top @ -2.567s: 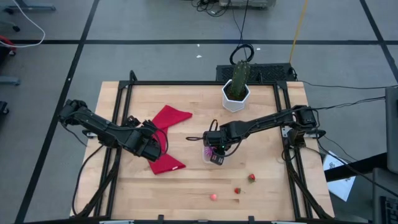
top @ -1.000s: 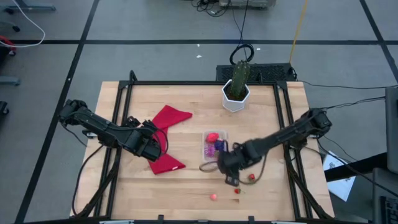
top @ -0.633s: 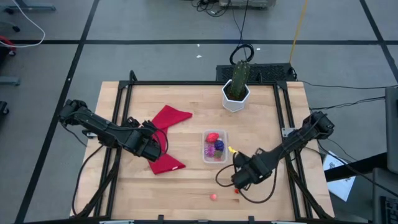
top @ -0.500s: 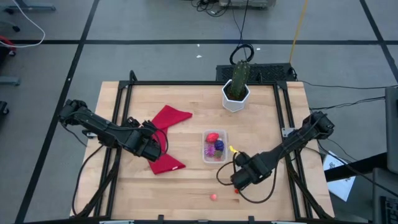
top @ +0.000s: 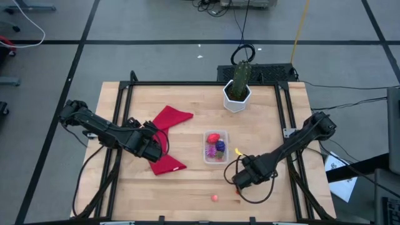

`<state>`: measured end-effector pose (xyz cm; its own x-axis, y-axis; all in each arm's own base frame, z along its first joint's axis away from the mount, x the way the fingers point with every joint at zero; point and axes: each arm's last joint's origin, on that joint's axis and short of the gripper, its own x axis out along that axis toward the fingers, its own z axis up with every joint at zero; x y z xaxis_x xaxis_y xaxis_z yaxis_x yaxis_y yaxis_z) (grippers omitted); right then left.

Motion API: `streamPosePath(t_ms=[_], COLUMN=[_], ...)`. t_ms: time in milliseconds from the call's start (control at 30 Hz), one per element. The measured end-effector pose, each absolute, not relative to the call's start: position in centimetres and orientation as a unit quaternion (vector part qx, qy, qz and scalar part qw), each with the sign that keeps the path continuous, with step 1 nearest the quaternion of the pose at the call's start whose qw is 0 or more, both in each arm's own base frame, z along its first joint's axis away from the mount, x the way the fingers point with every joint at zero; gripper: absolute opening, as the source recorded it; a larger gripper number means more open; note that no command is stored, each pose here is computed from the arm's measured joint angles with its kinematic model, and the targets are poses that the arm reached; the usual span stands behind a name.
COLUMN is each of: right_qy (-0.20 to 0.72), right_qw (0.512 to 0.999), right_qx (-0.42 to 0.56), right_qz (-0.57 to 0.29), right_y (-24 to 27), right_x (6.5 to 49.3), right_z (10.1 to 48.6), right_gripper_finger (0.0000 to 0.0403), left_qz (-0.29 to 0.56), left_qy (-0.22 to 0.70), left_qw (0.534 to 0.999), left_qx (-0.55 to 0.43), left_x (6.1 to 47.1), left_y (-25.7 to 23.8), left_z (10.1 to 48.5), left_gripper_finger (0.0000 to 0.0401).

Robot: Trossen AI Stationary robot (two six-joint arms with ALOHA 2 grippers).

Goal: Pick and placing Produce into tupperware
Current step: Put the top red strawberry into the transparent bin

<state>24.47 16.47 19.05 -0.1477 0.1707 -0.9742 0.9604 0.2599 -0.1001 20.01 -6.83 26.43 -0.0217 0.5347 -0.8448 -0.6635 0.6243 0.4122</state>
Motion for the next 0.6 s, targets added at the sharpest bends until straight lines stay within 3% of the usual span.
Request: streamPosePath(t_ms=[100,300,500,600], right_qy=[0.631,0.579,0.564,0.548], right_qw=[0.474,0.517,0.511,0.531], right_qx=[0.460,0.506,0.525,0.520], right_qz=[-0.407,-0.377,-0.382,-0.384], right_y=[16.2,16.0,15.8,15.9], right_x=[24.1,24.3,24.2,24.5], right_z=[17.0,14.4,13.9,14.2], right_gripper_finger=[0.0206,0.0206,0.0206,0.0206], left_qz=[0.422,0.407,0.392,0.389], left_qy=[0.577,0.588,0.598,0.596], left_qw=[0.698,0.699,0.699,0.702], left_qx=[-0.046,-0.028,-0.009,0.002], left_x=[20.0,20.0,20.0,20.0], left_y=[-6.8,-6.8,-6.8,-6.8], left_z=[26.4,26.4,26.4,26.4], left_gripper_finger=[0.0379,0.0379,0.0379,0.0379])
